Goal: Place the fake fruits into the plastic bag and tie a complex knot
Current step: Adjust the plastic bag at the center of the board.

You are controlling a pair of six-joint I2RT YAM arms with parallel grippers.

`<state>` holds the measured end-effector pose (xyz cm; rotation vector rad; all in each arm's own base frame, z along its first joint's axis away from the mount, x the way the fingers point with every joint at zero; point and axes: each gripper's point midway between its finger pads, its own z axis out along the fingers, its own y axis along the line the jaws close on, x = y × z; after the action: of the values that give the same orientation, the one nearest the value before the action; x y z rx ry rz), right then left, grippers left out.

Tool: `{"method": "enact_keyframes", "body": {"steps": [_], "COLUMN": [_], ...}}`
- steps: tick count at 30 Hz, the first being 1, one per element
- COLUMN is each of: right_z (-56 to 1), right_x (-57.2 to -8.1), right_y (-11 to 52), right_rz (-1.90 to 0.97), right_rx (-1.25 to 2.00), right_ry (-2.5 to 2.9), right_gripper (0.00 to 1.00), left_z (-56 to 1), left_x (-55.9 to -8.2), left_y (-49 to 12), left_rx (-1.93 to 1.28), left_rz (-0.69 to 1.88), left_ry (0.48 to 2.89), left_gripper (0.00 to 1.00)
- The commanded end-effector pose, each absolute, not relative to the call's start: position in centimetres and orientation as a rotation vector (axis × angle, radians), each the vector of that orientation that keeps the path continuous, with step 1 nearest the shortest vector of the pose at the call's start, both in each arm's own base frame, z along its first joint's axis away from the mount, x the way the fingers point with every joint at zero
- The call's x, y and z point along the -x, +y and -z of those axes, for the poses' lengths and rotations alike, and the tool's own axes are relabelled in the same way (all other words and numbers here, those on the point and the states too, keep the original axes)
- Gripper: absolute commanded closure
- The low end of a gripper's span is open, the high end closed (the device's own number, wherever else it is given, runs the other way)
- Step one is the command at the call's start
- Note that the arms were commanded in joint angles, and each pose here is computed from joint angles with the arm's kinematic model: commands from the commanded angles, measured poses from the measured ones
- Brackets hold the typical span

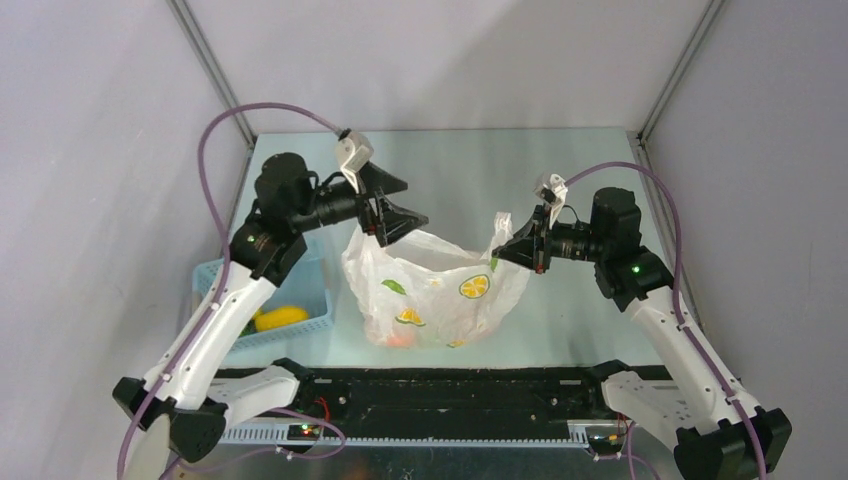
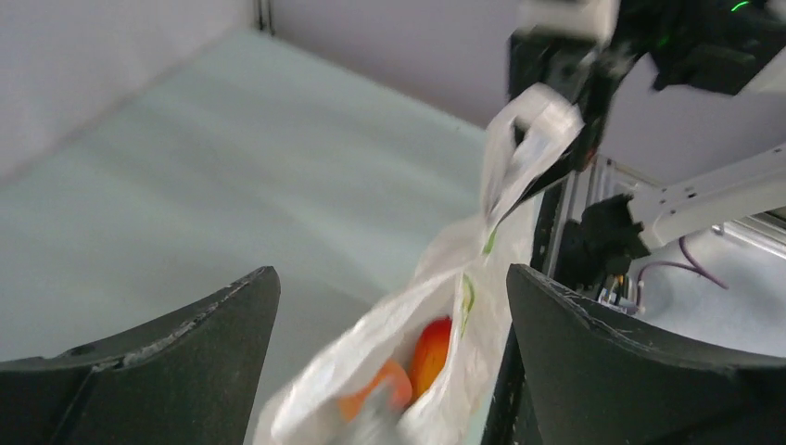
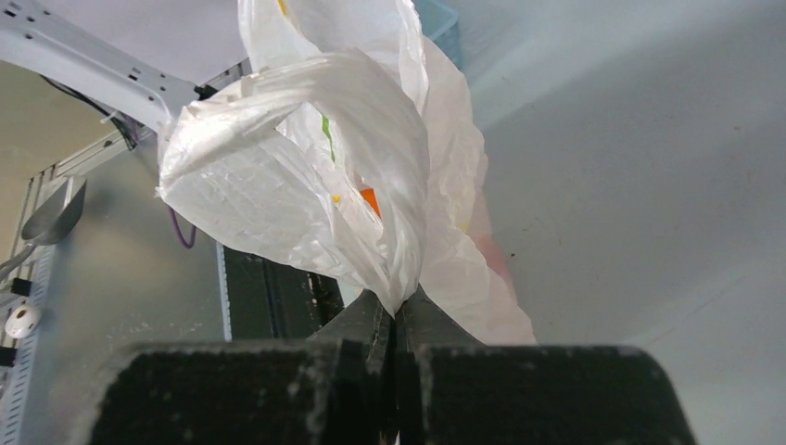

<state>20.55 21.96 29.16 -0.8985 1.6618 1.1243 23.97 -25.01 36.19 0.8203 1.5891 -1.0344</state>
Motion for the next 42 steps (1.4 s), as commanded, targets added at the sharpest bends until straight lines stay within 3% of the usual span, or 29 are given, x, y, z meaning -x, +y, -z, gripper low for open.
{"method": "enact_keyframes", "body": {"steps": [1,13,31,34,36,38,42], "right_z": [-31.9,-32.0,-31.5,-31.2,-30.9,-30.8,-30.9], "right_x": [-19.7,-19.0,-18.5,-18.5,-18.5,-18.3,-18.3], "right_y": [22.4,22.5,22.6,22.5,22.5,22.6,22.5], "right_rz": [-1.169,-1.201,-1.234,-1.212,-1.205,-1.210,-1.194], "right_rx": [0.942,0.965,0.960,0.954,0.954,0.958,0.948], "right_ry": [1.562,1.552,1.589,1.603,1.616,1.619,1.626], "right_gripper": [1.00,1.00,1.00,1.00,1.00,1.00,1.00], "left_z": [-43.1,-42.2,-38.8,-38.6,-38.8,-39.1,-39.0], "left_x": [-22.5,-18.6,-16.8,-16.7,-16.7,-16.7,-16.6], "left_y": [-26.4,-35.3,-39.5,-39.9,-40.1,-40.2,-40.0], "left_rx": [-0.929,-1.214,-1.335,-1.320,-1.301,-1.282,-1.259], "left_rz": [0.997,1.307,1.532,1.550,1.566,1.573,1.572], "left_ry": [1.351,1.360,1.436,1.440,1.431,1.420,1.406], "left_gripper": [0.01,0.01,0.02,0.19,0.36,0.60,0.90]}}
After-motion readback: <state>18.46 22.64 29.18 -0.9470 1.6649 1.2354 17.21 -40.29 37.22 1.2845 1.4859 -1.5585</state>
